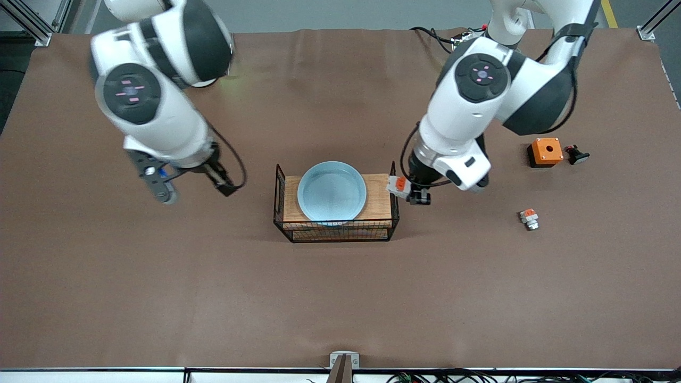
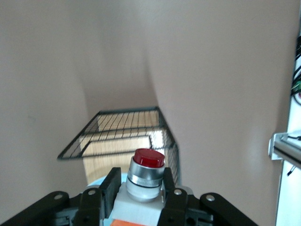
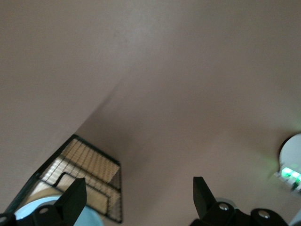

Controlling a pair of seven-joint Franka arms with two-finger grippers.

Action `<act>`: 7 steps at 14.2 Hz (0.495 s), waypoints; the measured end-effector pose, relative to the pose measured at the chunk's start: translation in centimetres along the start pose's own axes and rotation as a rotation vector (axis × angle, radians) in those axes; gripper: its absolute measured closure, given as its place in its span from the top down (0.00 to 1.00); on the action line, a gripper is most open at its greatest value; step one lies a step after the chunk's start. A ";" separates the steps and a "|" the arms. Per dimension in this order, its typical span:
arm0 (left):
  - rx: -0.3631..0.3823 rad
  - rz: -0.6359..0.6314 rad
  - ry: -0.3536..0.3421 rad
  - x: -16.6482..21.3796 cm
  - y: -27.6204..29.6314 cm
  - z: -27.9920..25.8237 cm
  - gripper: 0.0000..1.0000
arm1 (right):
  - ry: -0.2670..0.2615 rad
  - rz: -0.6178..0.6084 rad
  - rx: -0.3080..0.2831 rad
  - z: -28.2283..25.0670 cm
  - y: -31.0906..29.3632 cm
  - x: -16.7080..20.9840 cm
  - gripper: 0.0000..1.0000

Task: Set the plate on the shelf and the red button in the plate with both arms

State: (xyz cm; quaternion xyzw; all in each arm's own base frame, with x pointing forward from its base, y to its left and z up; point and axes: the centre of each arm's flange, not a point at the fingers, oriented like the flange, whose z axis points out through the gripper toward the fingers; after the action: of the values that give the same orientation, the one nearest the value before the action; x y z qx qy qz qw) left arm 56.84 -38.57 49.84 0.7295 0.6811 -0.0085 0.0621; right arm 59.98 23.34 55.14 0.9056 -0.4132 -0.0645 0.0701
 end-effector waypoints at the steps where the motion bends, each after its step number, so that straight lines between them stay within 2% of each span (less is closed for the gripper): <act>1: 0.003 -0.009 -0.003 -1.4 -0.5 0.4 0.41 | -0.012 -0.053 -0.008 -0.5 1.5 2.1 1.00; 4: 0.013 -0.036 -0.007 -5.1 -1.3 2.2 0.41 | -0.048 -0.201 -0.015 -1.5 6.0 8.0 1.00; 7: 0.005 -0.051 0.037 -7.9 -1.7 5.1 0.41 | -0.085 -0.389 -0.005 -1.6 10.6 13.9 1.00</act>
State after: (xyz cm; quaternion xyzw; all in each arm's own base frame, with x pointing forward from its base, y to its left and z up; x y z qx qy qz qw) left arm 54.97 -46.78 45.37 0.7121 0.7004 0.0018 0.0476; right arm 61.46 6.08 57.84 0.9647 -0.2330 -0.1159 0.0410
